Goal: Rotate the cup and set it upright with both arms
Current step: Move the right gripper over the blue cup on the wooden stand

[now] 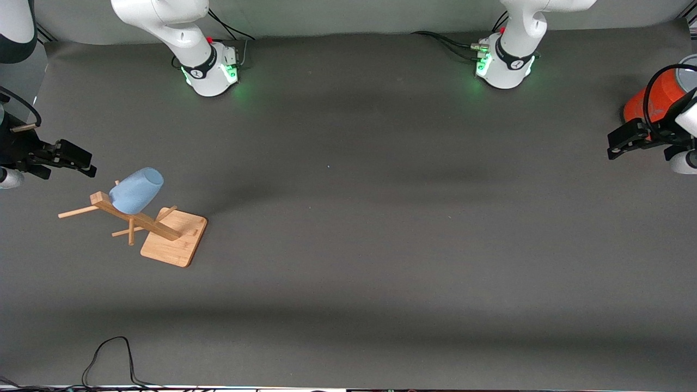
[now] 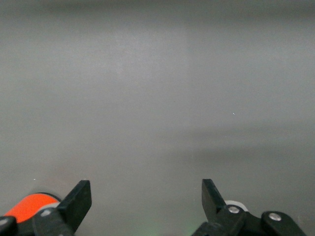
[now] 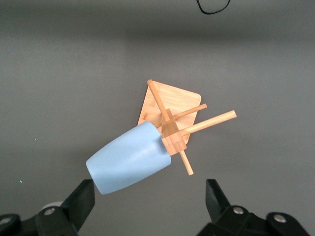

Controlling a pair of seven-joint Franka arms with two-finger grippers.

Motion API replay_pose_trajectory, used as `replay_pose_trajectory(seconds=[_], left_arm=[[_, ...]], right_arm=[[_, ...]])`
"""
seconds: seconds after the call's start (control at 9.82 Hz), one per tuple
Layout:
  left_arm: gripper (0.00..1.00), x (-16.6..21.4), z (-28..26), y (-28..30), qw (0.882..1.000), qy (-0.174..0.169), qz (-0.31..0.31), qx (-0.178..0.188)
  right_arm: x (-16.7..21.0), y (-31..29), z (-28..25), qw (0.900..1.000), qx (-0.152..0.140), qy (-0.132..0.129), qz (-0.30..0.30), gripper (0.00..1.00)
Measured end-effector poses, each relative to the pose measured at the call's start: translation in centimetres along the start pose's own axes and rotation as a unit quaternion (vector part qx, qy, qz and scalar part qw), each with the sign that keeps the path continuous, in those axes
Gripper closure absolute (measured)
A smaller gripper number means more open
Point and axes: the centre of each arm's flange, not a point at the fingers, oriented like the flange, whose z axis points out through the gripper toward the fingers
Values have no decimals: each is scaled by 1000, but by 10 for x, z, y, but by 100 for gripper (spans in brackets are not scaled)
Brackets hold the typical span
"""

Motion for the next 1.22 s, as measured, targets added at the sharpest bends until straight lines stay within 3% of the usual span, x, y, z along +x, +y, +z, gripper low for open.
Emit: replay_pose_trajectory(seconds=[0.92,1.02,1.22], left_arm=[[0,1,-12,4,1000,16,6,0],[0,1,-12,4,1000,16,6,0],[0,1,-12,4,1000,16,6,0]], right_arm=[[2,1,2,1000,0,0,3,0],[2,1,2,1000,0,0,27,0],[2,-2,1,990,0,0,141,0]])
